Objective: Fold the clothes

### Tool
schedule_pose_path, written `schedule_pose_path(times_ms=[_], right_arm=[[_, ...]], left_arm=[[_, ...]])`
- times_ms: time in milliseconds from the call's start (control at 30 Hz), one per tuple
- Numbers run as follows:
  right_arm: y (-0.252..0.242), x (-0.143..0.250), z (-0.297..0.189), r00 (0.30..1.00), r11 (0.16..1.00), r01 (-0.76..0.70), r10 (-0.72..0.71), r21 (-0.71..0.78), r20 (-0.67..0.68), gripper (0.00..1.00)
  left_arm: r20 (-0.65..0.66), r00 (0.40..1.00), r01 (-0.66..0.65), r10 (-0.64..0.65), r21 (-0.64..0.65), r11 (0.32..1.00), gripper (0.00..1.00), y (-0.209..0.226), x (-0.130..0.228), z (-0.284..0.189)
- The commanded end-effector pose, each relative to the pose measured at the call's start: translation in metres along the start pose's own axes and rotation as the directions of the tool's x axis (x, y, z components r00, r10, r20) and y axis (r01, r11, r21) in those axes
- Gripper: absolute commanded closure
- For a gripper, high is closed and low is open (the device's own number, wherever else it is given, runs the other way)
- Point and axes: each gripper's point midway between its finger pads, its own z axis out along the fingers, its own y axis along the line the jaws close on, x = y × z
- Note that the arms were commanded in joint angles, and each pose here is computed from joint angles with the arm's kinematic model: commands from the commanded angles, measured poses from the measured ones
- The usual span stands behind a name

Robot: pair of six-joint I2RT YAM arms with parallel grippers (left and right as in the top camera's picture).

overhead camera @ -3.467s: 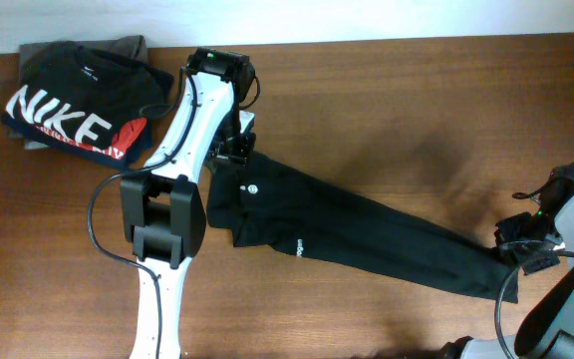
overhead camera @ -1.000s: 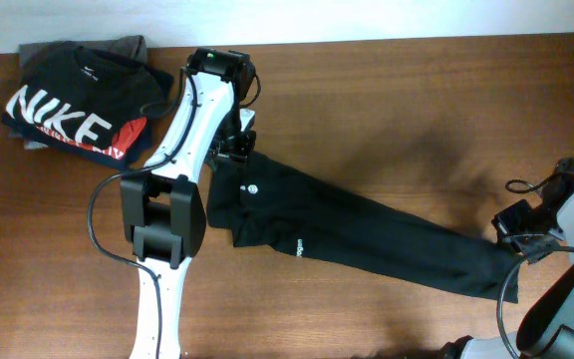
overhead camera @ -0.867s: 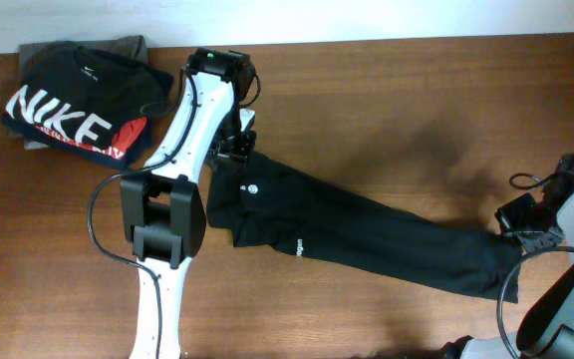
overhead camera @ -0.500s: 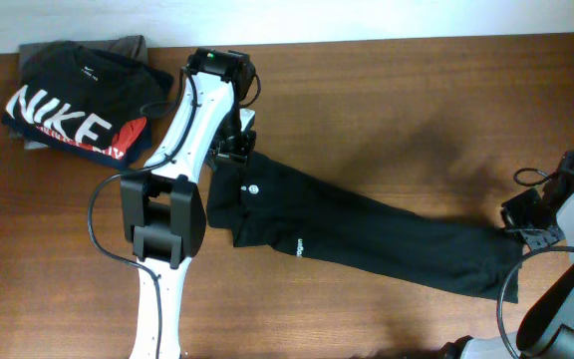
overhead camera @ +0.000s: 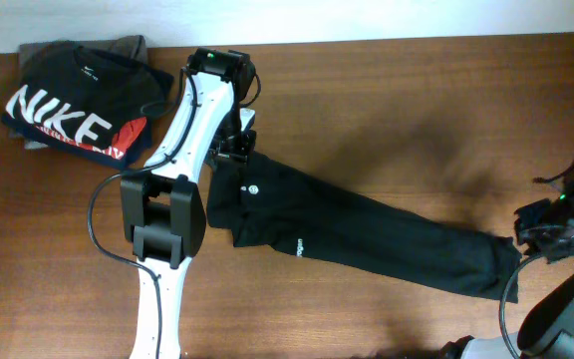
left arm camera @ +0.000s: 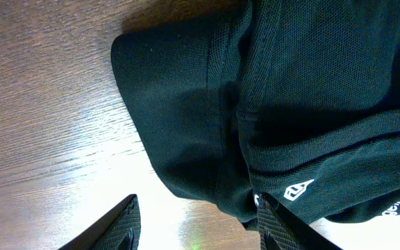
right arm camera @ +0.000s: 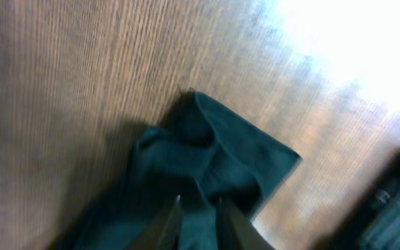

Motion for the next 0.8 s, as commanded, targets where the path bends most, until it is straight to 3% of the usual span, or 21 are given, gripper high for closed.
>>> schedule_pose_path(times_ms=[0, 133, 267, 533, 600, 700, 767], right_arm=[[0.002, -0.014, -0.042, 0.997, 0.999, 0.016, -0.014, -0.035, 0.079, 0.76], [0.002, 0.004, -0.044, 0.996, 0.996, 0.083, -0.083, -0.04, 0.013, 0.68], [0.001, 0.015, -0.024, 0.995, 0.995, 0.1, -0.1, -0.019, -0.02, 0.46], [-0.005, 0.03, 0.025, 0.993, 0.994, 0.108, -0.108, -0.003, -0.046, 0.45], [-0.007, 0.033, 0.029, 0.993, 0.994, 0.109, -0.109, 0.001, -0.052, 0.46], [-0.008, 0.034, 0.03, 0.992, 0.994, 0.11, -0.109, 0.004, -0.056, 0.71], [-0.008, 0.035, 0.03, 0.992, 0.994, 0.11, -0.11, 0.006, -0.059, 0.82]], left_arm=[[0.023, 1.0, -0.01, 0.01, -0.009, 1.0, 0.46, 0.004, 0.002, -0.009], [0.024, 1.0, -0.009, 0.009, -0.009, 1.0, 0.46, 0.004, 0.001, -0.009], [0.024, 1.0, -0.009, 0.009, -0.009, 1.0, 0.46, 0.004, 0.001, -0.009], [0.023, 1.0, -0.009, 0.009, -0.008, 1.0, 0.46, 0.005, 0.002, -0.009], [0.024, 1.0, -0.01, 0.01, -0.009, 1.0, 0.46, 0.004, 0.001, -0.009], [0.025, 1.0, -0.009, 0.01, -0.009, 1.0, 0.45, 0.004, 0.001, -0.009], [0.027, 1.0, -0.009, 0.009, -0.009, 1.0, 0.45, 0.004, 0.001, -0.009]])
